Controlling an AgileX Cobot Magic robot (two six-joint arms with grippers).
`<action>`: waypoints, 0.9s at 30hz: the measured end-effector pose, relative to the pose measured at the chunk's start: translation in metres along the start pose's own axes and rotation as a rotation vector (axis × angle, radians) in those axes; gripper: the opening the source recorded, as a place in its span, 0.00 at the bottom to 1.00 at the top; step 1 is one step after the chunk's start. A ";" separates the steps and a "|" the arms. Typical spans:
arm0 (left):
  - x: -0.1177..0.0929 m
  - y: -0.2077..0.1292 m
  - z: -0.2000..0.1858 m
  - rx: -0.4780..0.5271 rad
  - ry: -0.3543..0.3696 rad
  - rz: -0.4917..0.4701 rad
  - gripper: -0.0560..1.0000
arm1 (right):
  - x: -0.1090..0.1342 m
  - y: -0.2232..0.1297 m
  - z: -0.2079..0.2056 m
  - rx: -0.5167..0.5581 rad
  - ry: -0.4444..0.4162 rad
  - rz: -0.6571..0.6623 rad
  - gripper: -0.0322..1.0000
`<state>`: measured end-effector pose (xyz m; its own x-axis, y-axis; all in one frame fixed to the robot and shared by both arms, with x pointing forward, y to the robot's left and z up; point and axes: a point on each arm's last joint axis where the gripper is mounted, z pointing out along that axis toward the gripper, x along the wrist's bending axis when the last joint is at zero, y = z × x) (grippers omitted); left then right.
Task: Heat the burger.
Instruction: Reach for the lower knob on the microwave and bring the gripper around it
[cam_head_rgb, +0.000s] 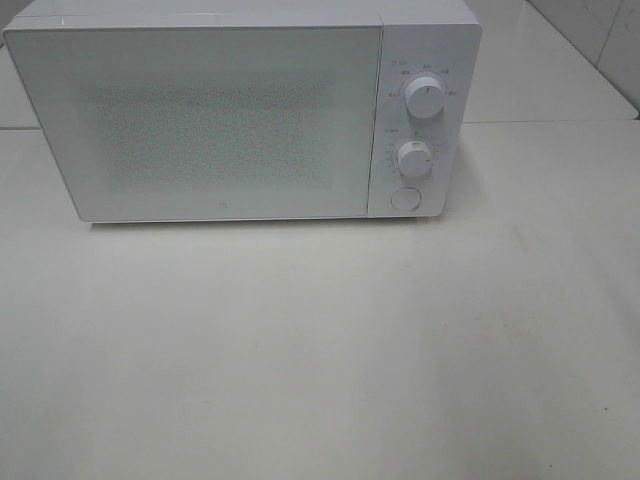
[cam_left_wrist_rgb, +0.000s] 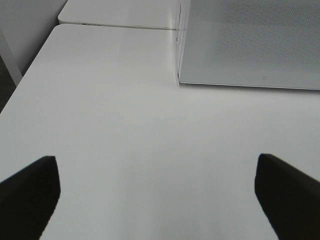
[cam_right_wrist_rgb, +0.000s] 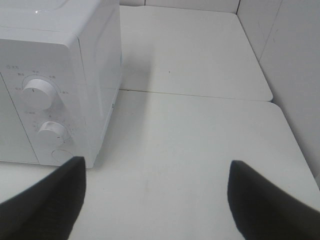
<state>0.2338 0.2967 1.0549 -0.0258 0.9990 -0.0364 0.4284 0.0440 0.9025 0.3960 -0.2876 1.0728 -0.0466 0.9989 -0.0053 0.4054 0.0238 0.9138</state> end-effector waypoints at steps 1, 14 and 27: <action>0.000 0.000 0.000 0.000 0.000 0.000 0.98 | 0.001 0.000 0.008 0.003 0.006 -0.001 0.77; 0.000 0.000 0.000 0.000 0.000 0.000 0.98 | 0.010 -0.033 0.057 -0.079 0.084 -0.005 0.77; 0.000 0.000 0.000 0.000 0.000 0.000 0.98 | 0.006 -0.061 0.089 -0.122 0.030 0.002 0.77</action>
<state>0.2338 0.2967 1.0549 -0.0258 0.9990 -0.0364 0.4284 0.0440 0.9025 0.4524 -0.2795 0.9807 -0.0734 0.9973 0.0074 0.2915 0.0144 0.9565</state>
